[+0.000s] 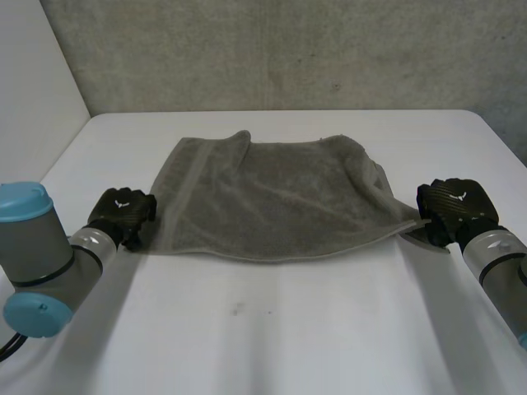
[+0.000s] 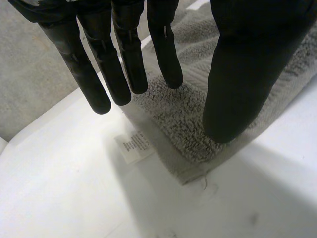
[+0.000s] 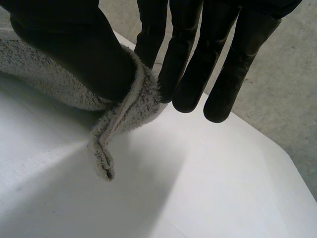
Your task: Fold the towel.
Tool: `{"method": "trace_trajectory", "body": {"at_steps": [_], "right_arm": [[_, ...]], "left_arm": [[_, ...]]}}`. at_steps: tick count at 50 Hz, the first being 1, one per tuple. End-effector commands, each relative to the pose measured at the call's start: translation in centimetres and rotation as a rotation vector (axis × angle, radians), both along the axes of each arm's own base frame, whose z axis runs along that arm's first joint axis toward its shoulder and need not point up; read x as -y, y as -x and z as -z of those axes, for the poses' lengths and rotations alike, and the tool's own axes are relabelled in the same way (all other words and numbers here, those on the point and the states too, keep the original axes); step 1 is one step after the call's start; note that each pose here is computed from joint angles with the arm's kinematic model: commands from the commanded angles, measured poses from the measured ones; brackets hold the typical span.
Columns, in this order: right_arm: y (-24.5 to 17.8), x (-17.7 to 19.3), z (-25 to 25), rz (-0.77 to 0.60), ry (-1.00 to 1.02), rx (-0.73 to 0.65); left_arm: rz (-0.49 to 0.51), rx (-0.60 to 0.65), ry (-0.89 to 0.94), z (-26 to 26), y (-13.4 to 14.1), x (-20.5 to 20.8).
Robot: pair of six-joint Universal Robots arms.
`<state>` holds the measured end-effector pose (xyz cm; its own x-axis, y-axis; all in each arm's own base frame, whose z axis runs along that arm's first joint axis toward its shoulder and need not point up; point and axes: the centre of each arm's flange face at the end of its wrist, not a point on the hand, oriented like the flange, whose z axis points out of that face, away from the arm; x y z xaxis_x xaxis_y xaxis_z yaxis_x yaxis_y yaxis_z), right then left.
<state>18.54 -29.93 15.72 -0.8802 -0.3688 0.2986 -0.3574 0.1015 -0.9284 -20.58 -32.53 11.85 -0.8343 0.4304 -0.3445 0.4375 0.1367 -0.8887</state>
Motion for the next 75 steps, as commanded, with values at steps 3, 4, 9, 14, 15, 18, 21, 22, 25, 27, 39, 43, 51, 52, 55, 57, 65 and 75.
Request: {"method": "trace_trajectory", "body": {"at_steps": [3, 4, 9, 14, 15, 18, 21, 22, 25, 27, 39, 43, 51, 52, 55, 57, 65, 75], "right_arm": [[0.0, 0.0, 0.1, 0.001, 0.000, -0.002], [0.0, 0.0, 0.1, 0.001, 0.000, -0.002], [0.0, 0.0, 0.2, 0.001, -0.001, -0.002], [0.0, 0.0, 0.3, -0.001, -0.004, -0.004], [0.0, 0.1, 0.3, 0.001, -0.003, -0.004], [0.0, 0.1, 0.4, -0.001, -0.006, -0.004], [0.0, 0.1, 0.5, -0.001, -0.007, -0.004], [0.0, 0.1, 0.5, -0.001, -0.007, -0.004], [0.0, 0.1, 0.5, -0.001, -0.007, -0.004], [0.0, 0.1, 0.5, -0.001, -0.007, -0.004], [0.0, 0.0, 0.6, 0.001, -0.009, -0.005], [0.0, 0.0, 0.6, 0.001, -0.010, -0.005], [0.0, 0.0, 0.7, 0.000, -0.013, -0.007], [0.0, 0.0, 0.7, 0.000, -0.013, -0.007], [0.0, 0.0, 0.8, 0.000, -0.017, -0.007], [0.0, 0.0, 0.8, 0.000, -0.017, -0.007], [0.0, 0.0, 0.7, 0.000, -0.012, -0.008], [0.1, -0.7, -1.4, -0.024, -0.001, -0.108]], "left_arm": [[0.003, 0.017, -0.002, 0.6, 0.0, 0.4], [0.000, 0.019, -0.007, 0.8, 0.0, 0.4], [-0.010, 0.027, -0.009, 1.0, -0.1, 0.6], [-0.012, 0.029, -0.014, 1.1, -0.1, 0.6], [-0.011, 0.030, -0.015, 1.1, -0.1, 0.6], [-0.011, 0.031, -0.019, 1.2, -0.1, 0.5], [-0.011, 0.031, -0.019, 1.2, -0.1, 0.5], [-0.011, 0.031, -0.018, 1.2, -0.1, 0.5], [-0.011, 0.031, -0.016, 1.2, -0.1, 0.6], [-0.011, 0.031, -0.018, 1.4, -0.1, 0.7], [-0.015, 0.028, -0.004, 1.9, 0.1, 2.1], [-0.013, 0.028, -0.003, 2.0, 0.2, 2.3], [-0.012, 0.026, 0.003, 1.9, 0.2, 2.4], [-0.012, 0.026, 0.003, 1.9, 0.2, 2.4], [-0.019, 0.024, 0.011, 1.6, 0.2, 2.4], [-0.029, 0.020, 0.024, 1.0, 0.1, 2.4], [-0.087, -0.011, 0.103, -3.2, -0.5, 1.4], [-0.150, 0.002, 0.056, -5.2, -2.6, -2.4]]}}
